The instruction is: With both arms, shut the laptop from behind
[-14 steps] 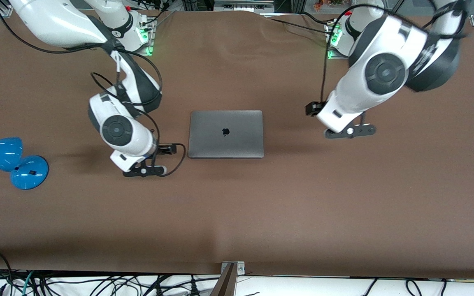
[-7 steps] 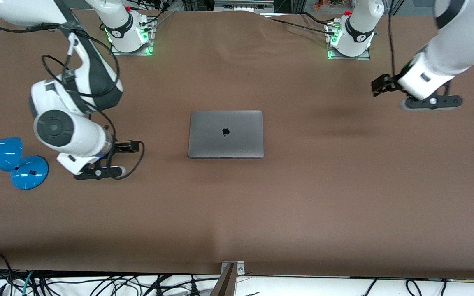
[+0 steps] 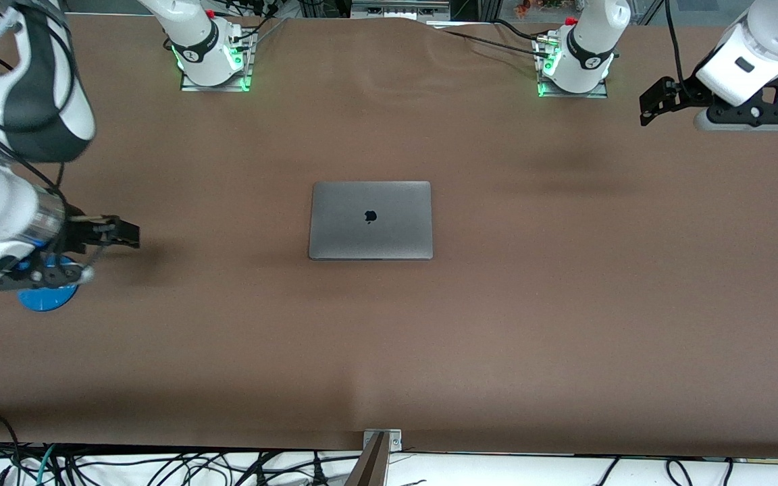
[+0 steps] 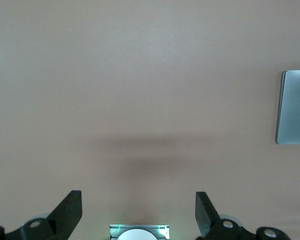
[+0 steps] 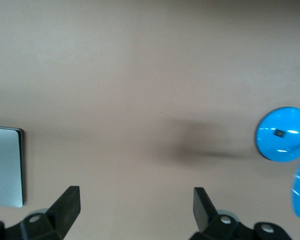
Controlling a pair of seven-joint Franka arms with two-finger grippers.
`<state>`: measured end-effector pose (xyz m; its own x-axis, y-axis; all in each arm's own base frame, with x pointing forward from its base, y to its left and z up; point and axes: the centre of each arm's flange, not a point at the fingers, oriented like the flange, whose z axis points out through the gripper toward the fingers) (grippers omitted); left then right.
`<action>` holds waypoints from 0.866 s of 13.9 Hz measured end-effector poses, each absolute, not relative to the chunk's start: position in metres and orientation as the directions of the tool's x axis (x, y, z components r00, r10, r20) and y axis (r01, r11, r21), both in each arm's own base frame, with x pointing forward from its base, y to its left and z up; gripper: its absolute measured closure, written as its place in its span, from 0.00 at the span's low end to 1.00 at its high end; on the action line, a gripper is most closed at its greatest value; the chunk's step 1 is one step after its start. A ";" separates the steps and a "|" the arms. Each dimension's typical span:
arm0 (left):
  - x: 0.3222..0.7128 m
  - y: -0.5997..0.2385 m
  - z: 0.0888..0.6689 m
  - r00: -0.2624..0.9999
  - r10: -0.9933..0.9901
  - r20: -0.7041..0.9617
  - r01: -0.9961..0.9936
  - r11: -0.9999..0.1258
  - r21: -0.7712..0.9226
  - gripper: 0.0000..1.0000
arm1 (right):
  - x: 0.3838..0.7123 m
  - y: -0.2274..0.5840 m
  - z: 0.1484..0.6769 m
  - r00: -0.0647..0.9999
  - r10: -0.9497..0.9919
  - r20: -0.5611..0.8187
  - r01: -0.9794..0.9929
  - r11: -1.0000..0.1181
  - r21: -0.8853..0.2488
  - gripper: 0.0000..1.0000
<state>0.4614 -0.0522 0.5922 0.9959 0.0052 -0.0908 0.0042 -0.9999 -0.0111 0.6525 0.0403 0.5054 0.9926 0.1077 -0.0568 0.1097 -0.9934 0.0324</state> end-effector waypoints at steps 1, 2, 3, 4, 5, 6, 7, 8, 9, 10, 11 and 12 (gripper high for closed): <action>0.463 -0.053 0.598 0.996 0.004 -0.084 0.004 -1.000 -0.010 0.00 | 0.643 0.037 0.523 0.994 0.100 -0.038 0.102 -0.994 0.039 0.00; 0.465 -0.053 0.599 0.997 0.003 -0.083 0.002 -1.000 -0.010 0.00 | 0.631 0.034 0.540 0.995 0.094 -0.021 0.095 -0.994 0.047 0.00; 0.467 -0.055 0.598 0.996 -0.001 -0.086 -0.002 -1.000 -0.010 0.00 | 0.618 0.030 0.557 0.996 0.088 -0.005 0.088 -0.995 0.055 0.00; 0.471 -0.058 0.596 0.996 -0.005 -0.091 -0.006 -1.000 -0.009 0.00 | 0.606 0.026 0.574 0.997 0.080 0.014 0.079 -0.995 0.061 0.00; 0.476 -0.061 0.594 0.995 -0.010 -0.096 -0.011 -1.000 -0.009 0.00 | 0.595 0.021 0.591 0.997 0.068 0.036 0.066 -0.996 0.066 0.00; 0.482 -0.064 0.592 0.995 -0.016 -0.098 -0.017 -1.000 -0.007 0.00 | 0.584 0.013 0.606 0.997 0.049 0.054 0.045 -0.996 0.071 0.00; 0.487 -0.066 0.591 0.995 -0.020 -0.100 -0.021 -1.000 -0.006 0.00 | 0.573 0.004 0.619 0.998 0.019 0.057 0.015 -0.997 0.072 0.00; 0.491 -0.067 0.591 0.995 -0.022 -0.101 -0.023 -1.000 -0.004 0.00 | 0.561 -0.002 0.628 0.999 -0.026 0.040 -0.028 -0.997 0.071 0.00; 0.493 -0.067 0.591 0.995 -0.022 -0.101 -0.022 -1.000 -0.003 0.00 | 0.551 -0.005 0.634 0.998 -0.066 0.015 -0.067 -0.995 0.068 0.00; 0.494 -0.065 0.591 0.995 -0.019 -0.102 -0.019 -1.000 -0.002 0.00 | 0.544 -0.005 0.638 0.996 -0.086 0.003 -0.086 -0.994 0.064 0.00; 0.494 -0.063 0.591 0.994 -0.016 -0.107 -0.016 -1.000 -0.002 0.00 | 0.542 -0.002 0.638 0.996 -0.092 0.001 -0.092 -0.994 0.060 0.00; 0.493 -0.063 0.591 0.993 -0.015 -0.115 -0.015 -1.000 -0.002 0.00 | 0.543 0.003 0.634 0.996 -0.091 0.000 -0.091 -0.994 0.058 0.00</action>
